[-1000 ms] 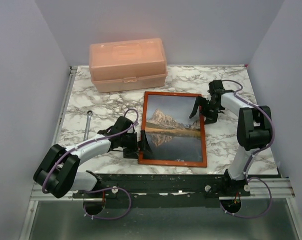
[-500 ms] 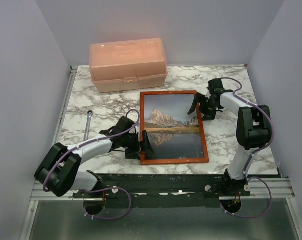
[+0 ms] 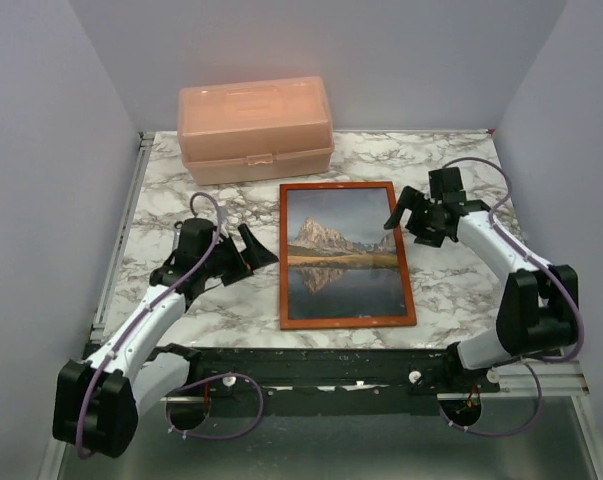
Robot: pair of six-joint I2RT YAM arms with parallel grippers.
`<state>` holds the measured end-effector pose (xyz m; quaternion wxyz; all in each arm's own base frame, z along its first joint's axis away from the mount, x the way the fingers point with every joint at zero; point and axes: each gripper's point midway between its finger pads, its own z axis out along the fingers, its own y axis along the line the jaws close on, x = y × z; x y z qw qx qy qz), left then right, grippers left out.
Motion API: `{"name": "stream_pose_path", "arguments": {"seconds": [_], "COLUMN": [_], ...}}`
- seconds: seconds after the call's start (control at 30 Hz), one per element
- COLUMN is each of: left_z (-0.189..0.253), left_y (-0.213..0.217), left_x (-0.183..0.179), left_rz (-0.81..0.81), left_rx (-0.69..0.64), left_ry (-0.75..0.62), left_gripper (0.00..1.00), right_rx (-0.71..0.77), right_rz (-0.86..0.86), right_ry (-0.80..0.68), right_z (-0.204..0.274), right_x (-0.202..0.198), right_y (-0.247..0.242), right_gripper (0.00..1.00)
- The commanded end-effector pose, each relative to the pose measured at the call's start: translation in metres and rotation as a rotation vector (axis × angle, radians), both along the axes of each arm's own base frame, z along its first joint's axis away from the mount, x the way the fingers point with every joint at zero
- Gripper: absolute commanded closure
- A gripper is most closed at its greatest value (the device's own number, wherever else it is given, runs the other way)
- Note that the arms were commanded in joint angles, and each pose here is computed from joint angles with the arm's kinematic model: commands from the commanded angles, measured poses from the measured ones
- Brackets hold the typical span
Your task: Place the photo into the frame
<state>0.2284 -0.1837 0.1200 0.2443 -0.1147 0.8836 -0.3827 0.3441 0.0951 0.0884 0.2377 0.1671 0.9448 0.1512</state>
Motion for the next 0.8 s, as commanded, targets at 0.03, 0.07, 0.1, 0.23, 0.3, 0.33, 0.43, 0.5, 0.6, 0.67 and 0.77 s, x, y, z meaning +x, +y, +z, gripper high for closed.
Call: {"name": "stream_pose_path", "arguments": {"seconds": [0.03, 0.07, 0.1, 0.23, 0.3, 0.33, 0.43, 0.5, 0.6, 0.67, 0.77], "left_z": [0.035, 0.04, 0.045, 0.063, 0.073, 0.076, 0.085, 0.089, 0.087, 0.081, 0.064], "left_y": [0.031, 0.038, 0.044, 0.078, 0.093, 0.1, 0.123, 0.139, 0.163, 0.179, 0.21], "left_x": [0.026, 0.032, 0.037, 0.057, 0.062, 0.064, 0.068, 0.068, 0.07, 0.071, 0.073], "left_rz": [0.082, 0.111, 0.135, 0.283, 0.355, 0.385, 0.464, 0.5, 0.563, 0.6, 0.748], "left_rx": [-0.116, -0.14, -0.162, -0.194, -0.163, -0.13, 0.004, 0.116, 0.283, 0.385, 0.482], "left_ry": [-0.197, -0.233, -0.27, -0.444, -0.547, -0.595, -0.728, -0.804, -0.862, -0.851, -0.761], "left_gripper": [0.02, 0.01, 0.02, 0.02, 0.02, 0.01, 0.02, 0.02, 0.01, 0.02, 0.01], "right_rx": [-0.028, -0.025, -0.025, -0.06, -0.111, -0.141, -0.219, -0.27, -0.313, -0.32, -0.317], "right_rz": [-0.064, -0.064, -0.065, -0.108, -0.149, -0.166, -0.195, -0.219, -0.285, -0.347, -0.39], "right_ry": [-0.181, -0.208, -0.226, -0.32, -0.369, -0.387, -0.456, -0.521, -0.648, -0.741, -0.864], "right_z": [0.026, 0.032, 0.035, 0.055, 0.065, 0.068, 0.078, 0.082, 0.086, 0.087, 0.071], "right_x": [0.006, 0.006, 0.004, 0.002, -0.001, -0.002, -0.008, -0.012, -0.017, -0.022, -0.033], "right_y": [-0.013, -0.013, -0.014, -0.027, -0.04, -0.047, -0.065, -0.077, -0.092, -0.101, -0.109], "right_gripper": [0.0, 0.0, 0.0, 0.0, 0.0, 0.0, 0.0, 0.0, 0.0, 0.0, 0.03]}}
